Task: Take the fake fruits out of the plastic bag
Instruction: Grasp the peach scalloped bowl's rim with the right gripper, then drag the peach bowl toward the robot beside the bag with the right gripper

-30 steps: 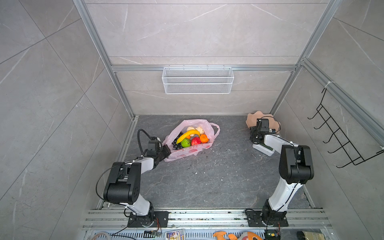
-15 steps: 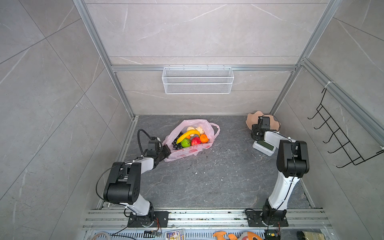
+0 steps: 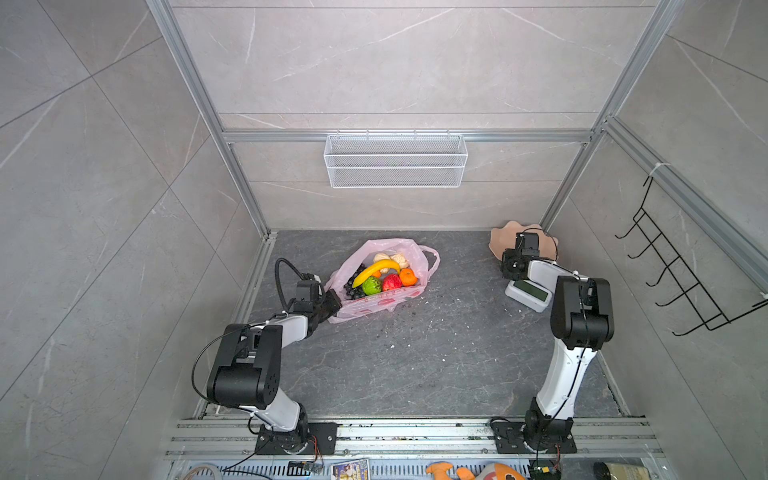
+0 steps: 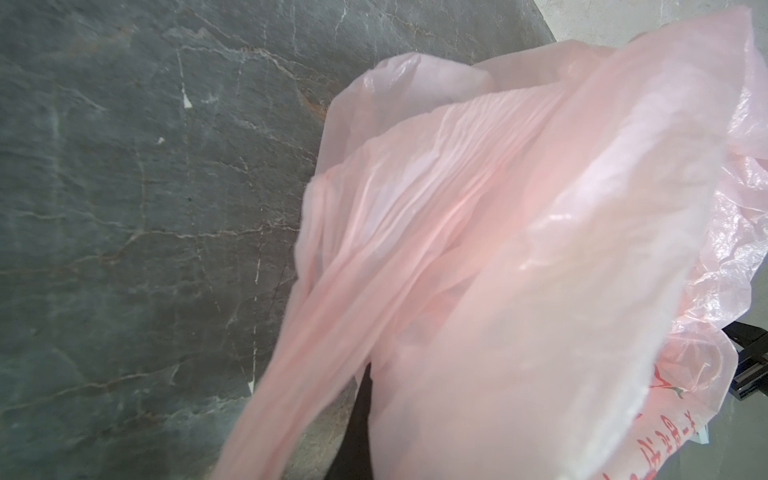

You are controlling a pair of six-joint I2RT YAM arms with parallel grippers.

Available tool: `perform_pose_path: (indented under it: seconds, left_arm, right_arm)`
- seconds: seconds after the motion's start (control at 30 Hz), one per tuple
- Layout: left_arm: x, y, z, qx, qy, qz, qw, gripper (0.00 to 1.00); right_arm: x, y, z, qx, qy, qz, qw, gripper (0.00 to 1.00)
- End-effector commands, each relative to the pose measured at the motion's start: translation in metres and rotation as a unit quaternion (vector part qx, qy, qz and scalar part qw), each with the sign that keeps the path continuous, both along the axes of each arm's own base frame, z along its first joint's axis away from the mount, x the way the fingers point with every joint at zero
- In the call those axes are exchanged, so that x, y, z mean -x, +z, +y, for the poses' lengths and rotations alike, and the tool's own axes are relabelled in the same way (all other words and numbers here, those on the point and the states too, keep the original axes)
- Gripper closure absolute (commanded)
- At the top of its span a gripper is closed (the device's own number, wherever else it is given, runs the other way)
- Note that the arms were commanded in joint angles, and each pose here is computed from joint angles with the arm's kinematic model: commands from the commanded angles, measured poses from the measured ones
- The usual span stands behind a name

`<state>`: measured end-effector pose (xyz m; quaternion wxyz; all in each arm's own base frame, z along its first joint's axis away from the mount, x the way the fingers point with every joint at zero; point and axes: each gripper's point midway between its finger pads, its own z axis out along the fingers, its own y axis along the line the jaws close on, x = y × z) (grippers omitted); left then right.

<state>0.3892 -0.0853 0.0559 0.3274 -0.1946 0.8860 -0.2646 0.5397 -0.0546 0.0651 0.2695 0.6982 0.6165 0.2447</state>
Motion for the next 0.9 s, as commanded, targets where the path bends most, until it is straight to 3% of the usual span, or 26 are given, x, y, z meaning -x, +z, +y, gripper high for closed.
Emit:
perform_pose_path:
  seconds: [0.0,0.27,0.53,0.7,0.87]
  left_arm:
    - [-0.006,0.015,-0.002,0.002,-0.009,-0.029,1.0,0.97]
    - [-0.006,0.016,-0.001,-0.001,-0.008,-0.029,1.0,0.96]
    - [-0.008,0.016,-0.001,-0.003,-0.008,-0.03,1.0,0.96]
    - [-0.007,0.016,0.001,-0.008,-0.005,-0.029,1.0,0.96]
    - [-0.006,0.019,0.004,-0.015,0.001,-0.034,0.999,0.96]
  right_arm:
    - [0.009,-0.012,0.003,-0.018,-0.006,0.023,1.0,0.86]
    - [0.019,0.001,0.02,-0.032,0.026,-0.001,0.999,1.0]
    - [0.05,0.019,0.066,-0.034,0.127,-0.011,0.991,1.0]
    - [0.095,0.021,0.097,-0.037,0.207,0.006,0.978,1.0]
    - [0.162,0.025,0.106,-0.022,0.272,0.04,0.961,1.0]
